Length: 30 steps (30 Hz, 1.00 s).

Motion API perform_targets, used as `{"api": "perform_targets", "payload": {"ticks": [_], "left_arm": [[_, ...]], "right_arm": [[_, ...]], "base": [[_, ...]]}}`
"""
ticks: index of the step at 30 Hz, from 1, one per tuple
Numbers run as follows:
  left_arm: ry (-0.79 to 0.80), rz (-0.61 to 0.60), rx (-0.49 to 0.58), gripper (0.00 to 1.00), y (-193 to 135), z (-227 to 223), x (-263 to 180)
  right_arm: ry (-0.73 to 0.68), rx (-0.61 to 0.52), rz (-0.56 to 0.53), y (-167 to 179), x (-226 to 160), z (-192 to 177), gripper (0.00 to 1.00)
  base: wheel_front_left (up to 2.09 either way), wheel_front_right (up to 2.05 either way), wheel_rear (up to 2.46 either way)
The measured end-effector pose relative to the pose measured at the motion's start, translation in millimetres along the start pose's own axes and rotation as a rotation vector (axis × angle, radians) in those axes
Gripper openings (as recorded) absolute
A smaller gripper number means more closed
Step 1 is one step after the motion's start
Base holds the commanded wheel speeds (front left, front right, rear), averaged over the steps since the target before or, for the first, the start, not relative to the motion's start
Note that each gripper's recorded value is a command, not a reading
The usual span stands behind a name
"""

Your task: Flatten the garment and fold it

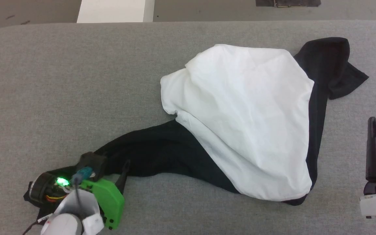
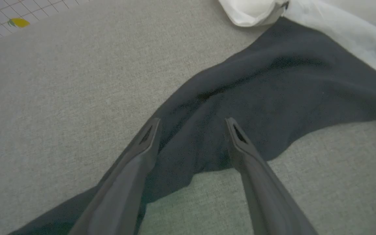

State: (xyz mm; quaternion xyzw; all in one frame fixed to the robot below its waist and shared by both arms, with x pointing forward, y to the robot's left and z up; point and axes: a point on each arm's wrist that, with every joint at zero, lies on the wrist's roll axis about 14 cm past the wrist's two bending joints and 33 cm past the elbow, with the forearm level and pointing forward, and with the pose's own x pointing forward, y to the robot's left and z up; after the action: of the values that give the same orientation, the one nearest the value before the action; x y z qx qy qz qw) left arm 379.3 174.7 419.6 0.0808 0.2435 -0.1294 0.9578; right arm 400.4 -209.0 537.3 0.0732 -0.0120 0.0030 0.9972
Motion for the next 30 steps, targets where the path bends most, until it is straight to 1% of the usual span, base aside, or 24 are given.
{"api": "perform_targets", "payload": {"ticks": [1,4,7,8,9,13,15,17,21,23,24,27,28,29,30], "left_arm": [[0.067,-0.013,0.014,1.0,-2,-11,2],[0.191,-0.032,0.024,1.0,-2,-33,5],[0.203,-0.036,0.016,0.99,1,-33,11],[0.202,-0.036,0.013,0.38,1,-33,13],[0.197,-0.037,0.013,0.0,1,-32,14],[0.136,-0.033,-0.073,0.0,2,-23,14],[0.085,0.004,-0.107,0.0,13,-8,11],[0.034,0.06,-0.118,0.0,32,8,3],[-0.004,0.213,-0.067,0.0,85,29,-17],[0.03,0.254,-0.05,0.0,101,24,-24],[0.048,0.272,-0.071,0.0,107,18,-26],[0.125,0.292,-0.089,0.0,113,-6,-27],[0.121,0.31,-0.091,0.09,116,-9,-26],[0.112,0.318,-0.088,0.44,118,-10,-25],[0.093,0.325,-0.102,1.0,117,-11,-23]], "right_arm": [[0.003,0.002,0.002,1,0,-1,1.0],[0.016,0.007,0.011,4,1,-5,1.0],[0.026,0.011,0.017,6,1,-8,1.0],[0.028,0.011,0.017,6,1,-9,1.0],[0.028,0.011,0.017,6,1,-9,1.0],[0.028,0.011,0.018,7,1,-8,1.0],[0.026,0.01,0.019,7,1,-7,1.0],[0.027,0.008,0.023,8,2,-6,1.0],[0.043,0.01,0.031,10,6,-11,1.0],[0.056,0.012,0.036,12,8,-16,1.0],[0.062,0.013,0.037,12,9,-19,1.0],[0.078,0.015,0.036,12,12,-25,1.0],[0.083,0.015,0.035,12,13,-27,1.0],[0.087,0.015,0.034,12,14,-29,1.0],[0.091,0.012,0.033,11,15,-30,1.0]], "base": [[0.0,0.0,0.0],[0.0,0.0,0.0],[0.0,0.0,0.0],[0.0,0.0,0.0],[0.0,0.0,0.0],[0.0,0.0,0.0],[0.0,0.0,0.0],[0.0,0.0,0.0],[0.0,0.0,0.0],[0.0,0.0,0.0],[0.0,0.0,0.0],[0.0,0.0,0.0],[0.0,0.0,0.0],[0.0,0.0,0.0],[0.0,0.0,0.0]]}}
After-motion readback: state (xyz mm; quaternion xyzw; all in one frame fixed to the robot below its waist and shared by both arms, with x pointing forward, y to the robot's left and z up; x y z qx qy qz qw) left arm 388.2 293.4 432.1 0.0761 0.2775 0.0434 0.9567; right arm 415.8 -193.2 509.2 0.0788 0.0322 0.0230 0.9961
